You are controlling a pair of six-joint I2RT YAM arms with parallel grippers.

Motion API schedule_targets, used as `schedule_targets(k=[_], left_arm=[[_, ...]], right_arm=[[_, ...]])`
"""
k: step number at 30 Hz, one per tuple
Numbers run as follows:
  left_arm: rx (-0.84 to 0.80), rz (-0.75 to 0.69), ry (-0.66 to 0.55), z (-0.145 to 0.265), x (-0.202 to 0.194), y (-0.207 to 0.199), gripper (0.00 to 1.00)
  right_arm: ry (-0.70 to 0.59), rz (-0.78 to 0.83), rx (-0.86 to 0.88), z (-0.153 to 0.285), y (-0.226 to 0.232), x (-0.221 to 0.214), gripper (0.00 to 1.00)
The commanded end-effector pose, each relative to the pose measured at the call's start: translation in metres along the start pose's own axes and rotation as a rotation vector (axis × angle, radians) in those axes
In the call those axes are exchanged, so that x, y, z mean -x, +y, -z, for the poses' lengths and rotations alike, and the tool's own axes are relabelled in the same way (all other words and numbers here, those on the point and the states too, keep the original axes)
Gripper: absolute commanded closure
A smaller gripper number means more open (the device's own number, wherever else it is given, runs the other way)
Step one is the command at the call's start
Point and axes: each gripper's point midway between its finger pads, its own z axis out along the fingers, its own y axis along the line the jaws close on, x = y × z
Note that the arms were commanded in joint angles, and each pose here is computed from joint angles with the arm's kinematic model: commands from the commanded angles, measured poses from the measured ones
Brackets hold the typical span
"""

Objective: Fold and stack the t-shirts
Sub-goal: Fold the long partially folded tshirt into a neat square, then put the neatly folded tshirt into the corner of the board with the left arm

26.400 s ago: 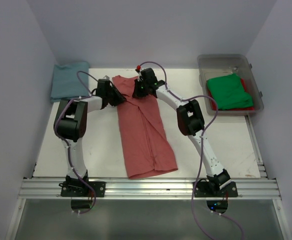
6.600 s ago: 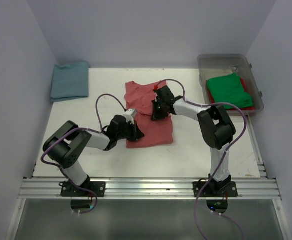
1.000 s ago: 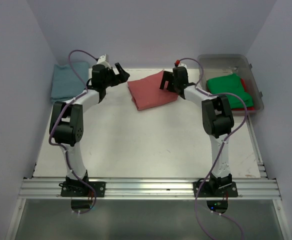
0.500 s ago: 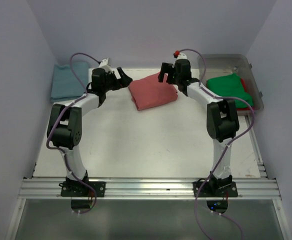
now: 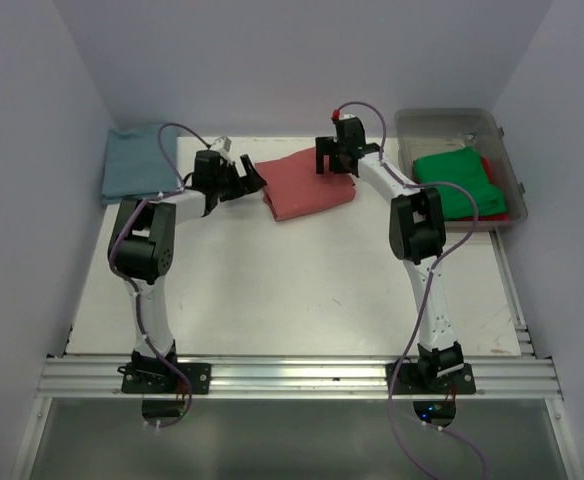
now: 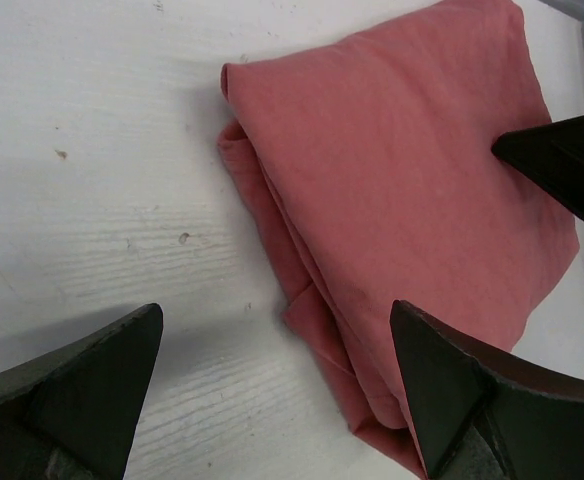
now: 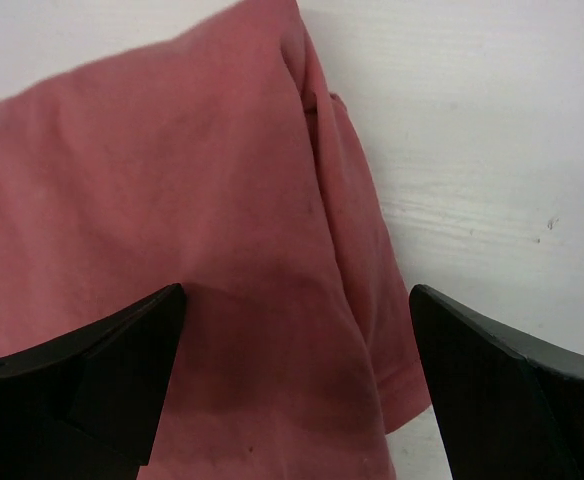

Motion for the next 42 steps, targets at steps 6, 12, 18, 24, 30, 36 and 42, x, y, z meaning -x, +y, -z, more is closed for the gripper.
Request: schedule_targets(k=[6, 12, 18, 24, 30, 36, 42], left_arm=[[-0.150, 0.023, 0.052, -0.018, -0.014, -0.024, 0.00], [-0.088, 0.051, 0.146, -0.039, -0.043, -0.021, 0.00], [-0.067, 0.112, 0.277, -0.053, -0.085, -0.025, 0.00], [-0.070, 0.168, 0.338, -0.052, -0.117, -0.029, 0.00], [-0.209, 0.265, 0.332, -0.060, -0.128, -0.042, 0.00], [-0.409, 0.333, 0.251, -0.062, -0.103, -0.071, 0.32], [-0.500, 0.371, 0.195, -0.066, -0.075, -0.094, 0.86]], right_arm=[[0.095, 0.033, -0.026, -0.002, -0.015, -0.024, 0.01], [0.116, 0.026, -0.002, -0.005, -0.014, -0.033, 0.01], [0.126, 0.023, 0.001, -0.008, -0.019, -0.040, 0.01], [0.138, 0.005, 0.014, -0.011, -0.022, -0.047, 0.01], [0.160, -0.022, 0.026, -0.015, -0.022, -0.060, 0.02], [0.172, -0.064, 0.080, -0.013, -0.013, -0.071, 0.04], [0.192, -0.084, 0.115, -0.011, -0.007, -0.082, 0.05]])
